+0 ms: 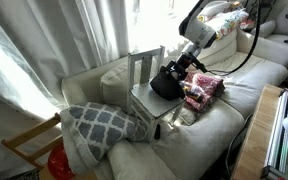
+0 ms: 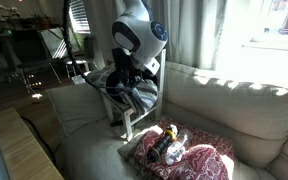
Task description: Put the striped grey and white towel inside the black hat and then put the black hat on the maroon fleece
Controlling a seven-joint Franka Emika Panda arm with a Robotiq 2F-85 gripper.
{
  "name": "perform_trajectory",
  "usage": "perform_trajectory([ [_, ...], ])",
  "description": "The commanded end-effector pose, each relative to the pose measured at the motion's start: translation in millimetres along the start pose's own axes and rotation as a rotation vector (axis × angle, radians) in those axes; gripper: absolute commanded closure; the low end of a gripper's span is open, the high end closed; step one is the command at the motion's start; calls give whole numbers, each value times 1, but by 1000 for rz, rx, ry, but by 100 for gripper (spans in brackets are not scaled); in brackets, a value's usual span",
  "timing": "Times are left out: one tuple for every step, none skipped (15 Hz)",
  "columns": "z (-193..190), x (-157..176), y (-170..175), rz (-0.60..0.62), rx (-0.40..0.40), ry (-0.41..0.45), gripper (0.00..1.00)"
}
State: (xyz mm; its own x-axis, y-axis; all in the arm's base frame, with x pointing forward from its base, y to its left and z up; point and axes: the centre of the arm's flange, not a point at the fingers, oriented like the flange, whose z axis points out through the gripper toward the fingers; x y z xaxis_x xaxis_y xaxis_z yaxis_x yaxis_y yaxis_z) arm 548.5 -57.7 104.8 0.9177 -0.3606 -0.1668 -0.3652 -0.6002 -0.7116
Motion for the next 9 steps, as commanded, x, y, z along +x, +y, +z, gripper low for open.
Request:
perform_trajectory([
  [19, 4, 1, -26, -86, -1, 27],
  [22, 4, -2, -33, -97, -3, 34],
  [25, 3, -4, -40, -107, -4, 42],
  [27, 3, -6, -45, -116, -4, 51],
  [29, 2, -9, -50, -122, -6, 58],
  [30, 1, -13, -55, -128, -6, 65],
  [31, 1, -16, -60, -132, -8, 74],
  [31, 0, -21, -68, -142, -10, 80],
  [31, -1, -27, -80, -153, -15, 88],
])
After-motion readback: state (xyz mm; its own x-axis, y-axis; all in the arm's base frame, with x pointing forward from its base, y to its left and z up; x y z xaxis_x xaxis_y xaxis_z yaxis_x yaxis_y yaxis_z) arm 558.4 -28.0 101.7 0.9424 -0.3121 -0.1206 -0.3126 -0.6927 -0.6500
